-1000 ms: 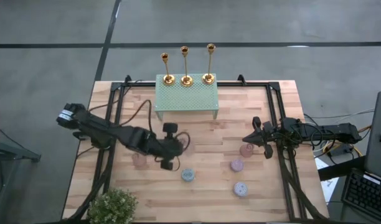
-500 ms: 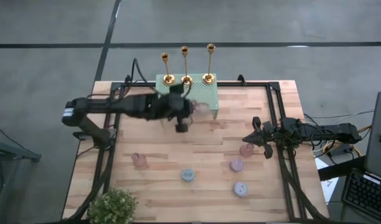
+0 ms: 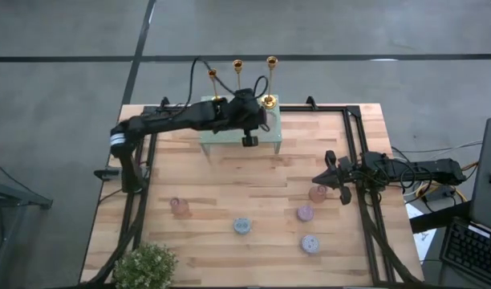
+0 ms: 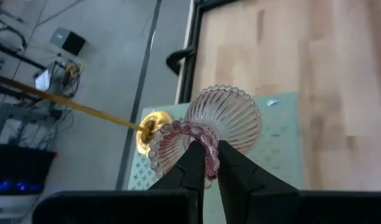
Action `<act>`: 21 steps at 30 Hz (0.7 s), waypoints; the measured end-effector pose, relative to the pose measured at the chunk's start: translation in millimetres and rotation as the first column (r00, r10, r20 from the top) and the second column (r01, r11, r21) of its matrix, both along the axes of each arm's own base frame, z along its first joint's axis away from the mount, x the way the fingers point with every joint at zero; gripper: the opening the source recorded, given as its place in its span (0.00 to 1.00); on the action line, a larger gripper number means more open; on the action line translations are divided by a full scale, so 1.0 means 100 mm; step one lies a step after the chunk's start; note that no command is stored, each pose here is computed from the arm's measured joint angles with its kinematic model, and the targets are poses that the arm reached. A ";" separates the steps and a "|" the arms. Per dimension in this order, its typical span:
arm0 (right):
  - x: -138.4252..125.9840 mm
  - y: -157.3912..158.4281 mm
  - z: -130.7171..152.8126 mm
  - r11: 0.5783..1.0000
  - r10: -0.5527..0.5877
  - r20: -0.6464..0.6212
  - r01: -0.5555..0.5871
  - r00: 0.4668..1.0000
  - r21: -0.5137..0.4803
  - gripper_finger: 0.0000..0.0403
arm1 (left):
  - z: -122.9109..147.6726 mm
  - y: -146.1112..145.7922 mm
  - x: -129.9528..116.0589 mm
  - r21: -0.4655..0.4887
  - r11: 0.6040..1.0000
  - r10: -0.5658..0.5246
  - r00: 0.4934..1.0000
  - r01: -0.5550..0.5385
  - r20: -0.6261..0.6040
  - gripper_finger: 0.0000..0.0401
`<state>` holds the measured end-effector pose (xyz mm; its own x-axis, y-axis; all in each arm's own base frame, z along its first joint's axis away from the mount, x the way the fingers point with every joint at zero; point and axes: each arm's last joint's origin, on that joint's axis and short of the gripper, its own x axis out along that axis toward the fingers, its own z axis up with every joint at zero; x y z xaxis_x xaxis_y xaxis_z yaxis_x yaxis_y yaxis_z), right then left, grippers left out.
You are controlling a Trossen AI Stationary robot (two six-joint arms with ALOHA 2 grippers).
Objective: Pick & Place candle stick holders
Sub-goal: Put the middle pink candle holder on the shelf
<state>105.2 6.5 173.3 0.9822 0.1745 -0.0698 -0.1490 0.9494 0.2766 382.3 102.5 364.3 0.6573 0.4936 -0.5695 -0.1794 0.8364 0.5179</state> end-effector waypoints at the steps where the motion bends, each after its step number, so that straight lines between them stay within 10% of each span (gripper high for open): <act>1: 0.00 0.00 0.00 1.000 0.000 0.000 0.000 1.000 0.000 0.02 | -0.02 0.04 0.03 -0.003 1.000 0.007 1.000 -0.007 -0.012 0.07; 21: 0.00 0.00 0.00 1.000 0.000 0.000 0.000 1.000 0.000 0.02 | -0.18 0.39 0.20 -0.004 0.997 -0.071 0.989 0.071 -0.128 0.08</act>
<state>105.2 6.5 173.4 0.9821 0.1748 -0.0702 -0.1492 0.9494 0.2764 402.4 141.9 345.8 0.6124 0.4486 -0.6509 -0.0514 0.8443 0.5335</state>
